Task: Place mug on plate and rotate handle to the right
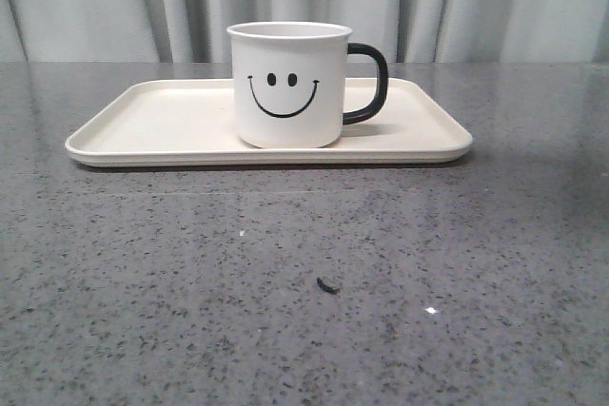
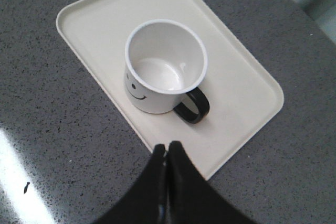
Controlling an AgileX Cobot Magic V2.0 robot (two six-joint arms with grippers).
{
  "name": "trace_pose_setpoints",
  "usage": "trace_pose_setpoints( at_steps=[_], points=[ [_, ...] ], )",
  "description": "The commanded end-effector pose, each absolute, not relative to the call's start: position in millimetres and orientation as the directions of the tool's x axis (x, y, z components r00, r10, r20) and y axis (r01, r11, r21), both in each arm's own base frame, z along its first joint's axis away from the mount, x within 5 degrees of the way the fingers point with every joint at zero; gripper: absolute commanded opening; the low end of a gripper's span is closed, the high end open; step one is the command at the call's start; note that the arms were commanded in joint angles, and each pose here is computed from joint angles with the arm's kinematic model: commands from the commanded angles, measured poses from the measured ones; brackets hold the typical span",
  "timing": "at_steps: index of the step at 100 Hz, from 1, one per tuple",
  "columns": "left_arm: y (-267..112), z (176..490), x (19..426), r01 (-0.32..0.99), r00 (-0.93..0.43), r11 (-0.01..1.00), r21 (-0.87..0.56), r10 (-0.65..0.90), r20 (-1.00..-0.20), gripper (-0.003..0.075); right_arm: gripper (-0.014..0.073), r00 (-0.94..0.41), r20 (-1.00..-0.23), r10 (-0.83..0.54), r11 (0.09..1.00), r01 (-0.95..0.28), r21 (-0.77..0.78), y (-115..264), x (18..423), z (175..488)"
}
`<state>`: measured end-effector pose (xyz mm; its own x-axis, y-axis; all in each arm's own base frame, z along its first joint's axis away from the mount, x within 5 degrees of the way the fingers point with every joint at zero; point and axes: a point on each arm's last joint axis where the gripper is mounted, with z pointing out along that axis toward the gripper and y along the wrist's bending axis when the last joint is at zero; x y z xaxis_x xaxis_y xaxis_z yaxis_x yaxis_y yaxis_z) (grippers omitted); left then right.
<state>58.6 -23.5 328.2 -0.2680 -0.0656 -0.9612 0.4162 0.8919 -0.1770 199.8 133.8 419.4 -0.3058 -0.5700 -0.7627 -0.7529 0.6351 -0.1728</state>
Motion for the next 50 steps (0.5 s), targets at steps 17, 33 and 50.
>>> trace_pose_setpoints(
  at_steps=[17,33,50],
  points=[
    [-28,336,59,0.471,-0.184,0.866,-0.17,-0.092,-0.979,-0.0019,-0.0062,-0.121,-0.91,-0.396,0.718,-0.659,-0.225,98,145,416],
    [-28,336,59,0.472,-0.183,0.866,-0.167,-0.089,-0.979,-0.0019,-0.0062,-0.084,-0.926,-0.368,0.731,-0.642,-0.233,80,117,396],
    [-29,337,59,0.487,-0.155,0.862,-0.143,-0.076,-0.985,-0.0019,-0.0062,-0.047,-0.939,-0.34,0.744,-0.625,-0.238,65,92,375]
  ],
)
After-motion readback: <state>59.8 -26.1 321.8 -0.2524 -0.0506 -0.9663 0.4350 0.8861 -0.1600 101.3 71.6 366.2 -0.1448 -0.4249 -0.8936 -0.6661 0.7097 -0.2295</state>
